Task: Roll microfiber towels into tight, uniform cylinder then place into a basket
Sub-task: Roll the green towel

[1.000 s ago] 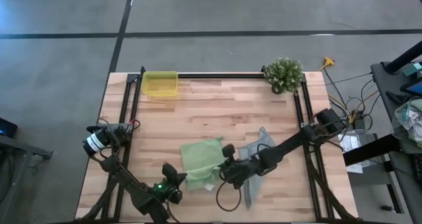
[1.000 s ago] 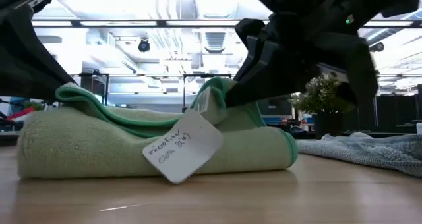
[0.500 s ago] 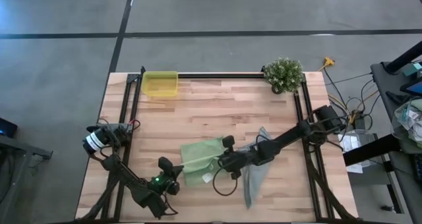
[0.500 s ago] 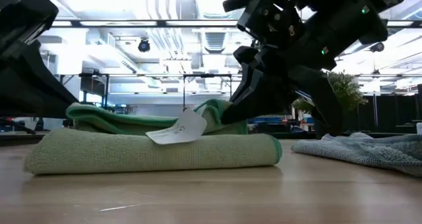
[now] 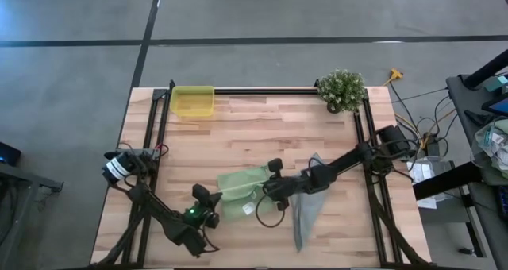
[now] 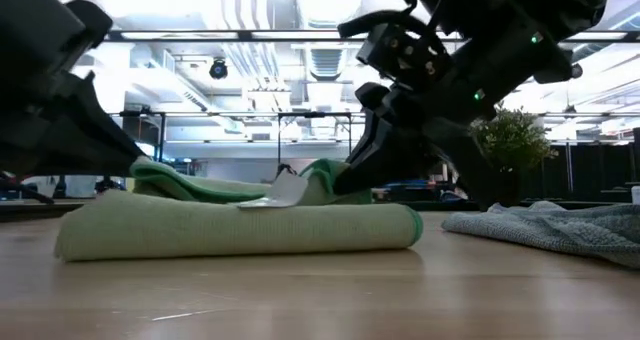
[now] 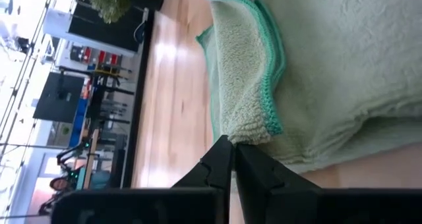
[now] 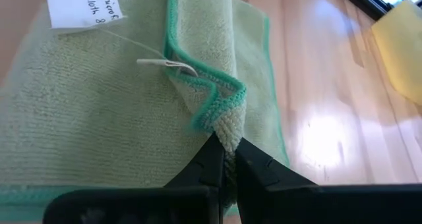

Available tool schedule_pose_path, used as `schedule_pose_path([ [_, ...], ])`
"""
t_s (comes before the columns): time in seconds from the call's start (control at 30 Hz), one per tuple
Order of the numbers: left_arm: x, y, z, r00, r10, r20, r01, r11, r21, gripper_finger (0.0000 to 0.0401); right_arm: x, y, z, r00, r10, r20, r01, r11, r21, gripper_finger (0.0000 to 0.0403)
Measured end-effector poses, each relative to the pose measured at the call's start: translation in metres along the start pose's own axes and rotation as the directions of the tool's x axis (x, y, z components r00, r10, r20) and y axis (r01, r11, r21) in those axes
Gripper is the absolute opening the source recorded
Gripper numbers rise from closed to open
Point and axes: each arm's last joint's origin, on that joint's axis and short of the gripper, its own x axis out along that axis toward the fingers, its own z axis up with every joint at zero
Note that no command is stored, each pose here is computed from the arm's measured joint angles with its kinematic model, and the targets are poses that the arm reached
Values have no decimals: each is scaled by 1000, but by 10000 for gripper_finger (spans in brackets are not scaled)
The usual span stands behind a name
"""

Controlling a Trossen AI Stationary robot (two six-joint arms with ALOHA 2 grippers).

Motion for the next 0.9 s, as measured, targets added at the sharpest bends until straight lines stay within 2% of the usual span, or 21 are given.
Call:
schedule_pose_path([
  [0.23, 4, 3, -1, 1000, 11, -20, -11, 1000, 7, 0, 2, -6, -4, 1000, -14, -8, 15, 999, 40, 13],
  [0.57, 2, 3, 2, 999, -12, -31, 12, 1000, 9, 0, 2, -4, -4, 1000, -11, -6, 11, 999, 38, 13],
  [0.9, -6, 0, 9, 993, -109, -52, 108, 994, -29, 0, -12, 6, 7, 999, 28, 38, -29, 999, 36, 13],
])
